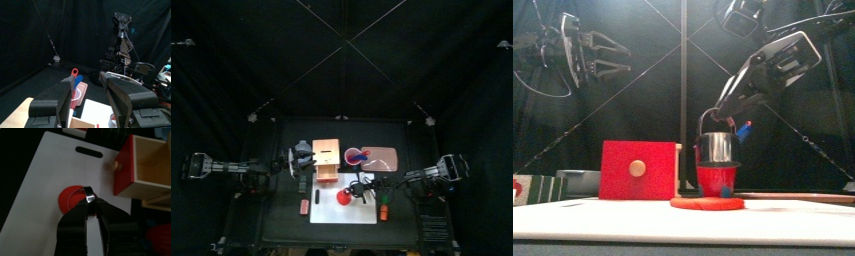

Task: Get the cutter from the drawer then cut the dough then place the extra dough in the bowl
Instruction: Place the cutter on the board

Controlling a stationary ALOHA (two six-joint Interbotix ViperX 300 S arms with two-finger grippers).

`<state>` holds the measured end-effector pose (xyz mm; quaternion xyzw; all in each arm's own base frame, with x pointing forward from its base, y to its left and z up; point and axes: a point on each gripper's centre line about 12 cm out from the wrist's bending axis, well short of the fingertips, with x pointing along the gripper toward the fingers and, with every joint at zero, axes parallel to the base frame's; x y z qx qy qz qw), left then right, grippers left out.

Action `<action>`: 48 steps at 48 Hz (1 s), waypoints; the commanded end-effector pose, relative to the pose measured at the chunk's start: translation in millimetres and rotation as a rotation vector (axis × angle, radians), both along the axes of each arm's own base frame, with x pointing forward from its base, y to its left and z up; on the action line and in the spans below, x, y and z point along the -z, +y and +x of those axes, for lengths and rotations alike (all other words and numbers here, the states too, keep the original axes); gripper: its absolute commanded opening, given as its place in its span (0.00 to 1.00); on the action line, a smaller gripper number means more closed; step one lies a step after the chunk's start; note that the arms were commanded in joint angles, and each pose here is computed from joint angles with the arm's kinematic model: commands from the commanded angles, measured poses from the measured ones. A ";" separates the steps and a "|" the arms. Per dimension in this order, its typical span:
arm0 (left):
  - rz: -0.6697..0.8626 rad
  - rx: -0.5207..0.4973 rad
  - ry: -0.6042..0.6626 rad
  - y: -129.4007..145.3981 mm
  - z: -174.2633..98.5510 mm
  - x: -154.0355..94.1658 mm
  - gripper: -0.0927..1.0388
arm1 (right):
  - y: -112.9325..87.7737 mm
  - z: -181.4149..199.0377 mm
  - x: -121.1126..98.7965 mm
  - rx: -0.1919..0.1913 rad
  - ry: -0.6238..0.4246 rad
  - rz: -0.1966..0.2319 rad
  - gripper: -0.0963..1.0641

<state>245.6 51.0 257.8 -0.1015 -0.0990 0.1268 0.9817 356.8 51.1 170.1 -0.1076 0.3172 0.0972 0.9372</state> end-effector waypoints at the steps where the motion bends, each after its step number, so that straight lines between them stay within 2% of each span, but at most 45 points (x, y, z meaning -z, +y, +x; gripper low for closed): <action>1: 0.002 -0.003 -0.034 0.7 3.8 -10.0 0.81 | 2.9 10.5 -11.5 0.005 -0.040 0.019 0.46; 27: -0.002 -0.003 -0.016 0.5 1.6 -4.1 0.81 | 2.8 25.1 -0.6 0.007 -0.024 0.014 0.46; 40: -0.009 -0.006 -0.014 1.0 1.5 -3.1 0.81 | 2.9 26.8 -2.8 0.004 -0.043 0.018 0.46; 48: -0.014 -0.010 -0.013 1.4 0.7 -2.3 0.81 | 0.0 27.2 -2.8 0.002 -0.045 0.005 0.46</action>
